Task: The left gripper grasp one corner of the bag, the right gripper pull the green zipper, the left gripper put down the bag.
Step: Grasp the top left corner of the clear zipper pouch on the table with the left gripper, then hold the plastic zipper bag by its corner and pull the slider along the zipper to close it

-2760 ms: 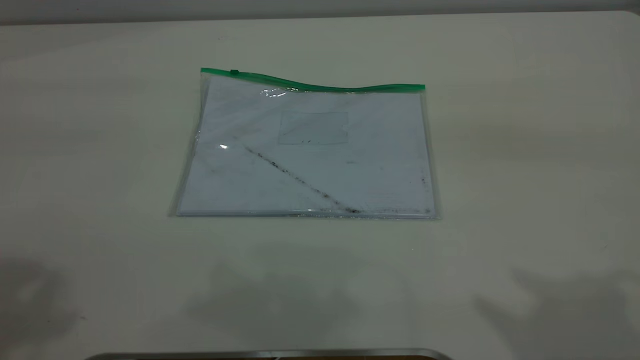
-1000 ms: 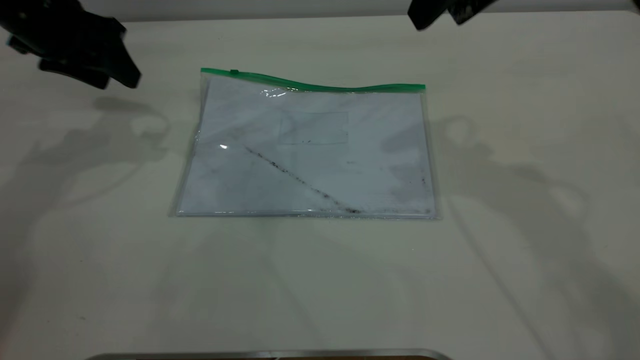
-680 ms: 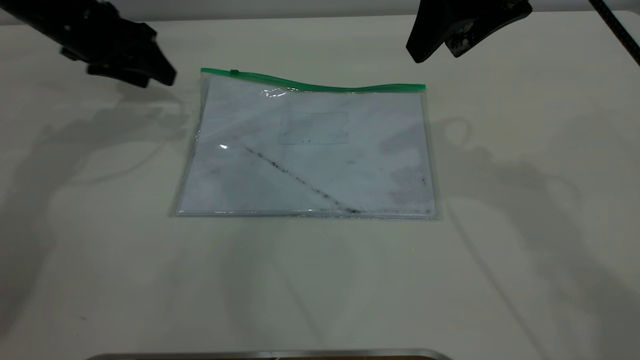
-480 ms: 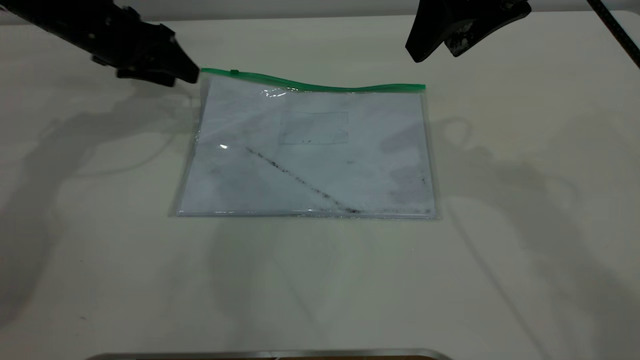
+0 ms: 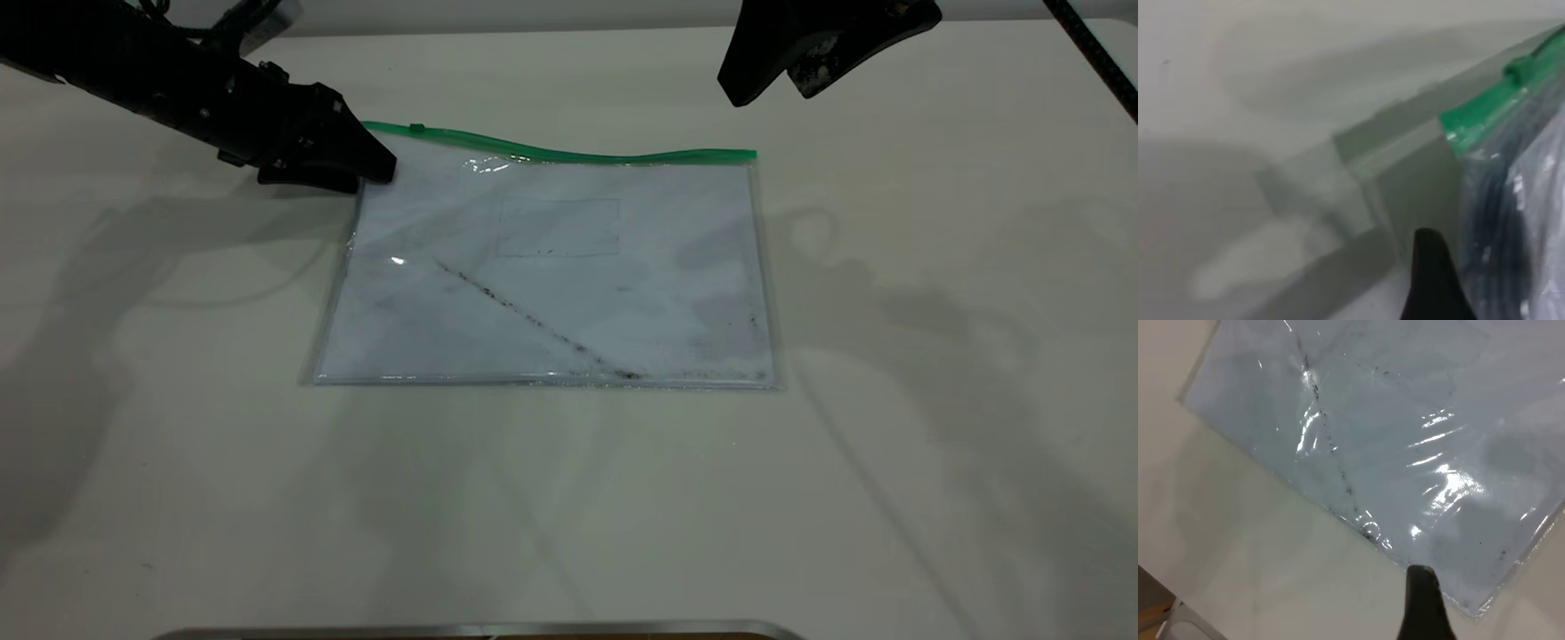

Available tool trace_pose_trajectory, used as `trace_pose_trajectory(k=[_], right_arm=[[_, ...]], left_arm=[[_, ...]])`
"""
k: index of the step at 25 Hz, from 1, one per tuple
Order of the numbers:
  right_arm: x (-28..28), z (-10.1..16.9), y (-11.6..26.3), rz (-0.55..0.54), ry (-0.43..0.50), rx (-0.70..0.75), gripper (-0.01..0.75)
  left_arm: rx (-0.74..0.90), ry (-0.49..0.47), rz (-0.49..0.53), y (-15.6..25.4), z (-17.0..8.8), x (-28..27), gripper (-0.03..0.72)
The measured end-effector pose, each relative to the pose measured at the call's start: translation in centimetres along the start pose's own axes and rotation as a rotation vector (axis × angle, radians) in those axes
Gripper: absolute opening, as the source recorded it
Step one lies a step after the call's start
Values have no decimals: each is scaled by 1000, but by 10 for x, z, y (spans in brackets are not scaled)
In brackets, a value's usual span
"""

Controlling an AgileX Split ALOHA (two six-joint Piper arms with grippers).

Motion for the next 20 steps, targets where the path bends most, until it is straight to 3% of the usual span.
trace_pose_trajectory(k=[14,17,20], right_arm=[[0,3,0,2,-25,30,538],[0,3,0,2,-25,30,520],[0,3,0,2,-25,30,502]], left_arm=[[66,78,-24,1,-19,22,528],[57,83,-36,-1,-19,22,467],[54,79,-41,-2,-19,22,346]])
Point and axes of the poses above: a point on each arm's last joint axis where the gripper is mounted, x pointing out along that axis toward the gripper, z along the wrist's bending axis when the last joint is at zero, y = z × x, the point moved 4 cm from there along x, pointing out along that axis toward the gripper, and after that the axes turned 12 degrees about x, right-handed, at the moved point
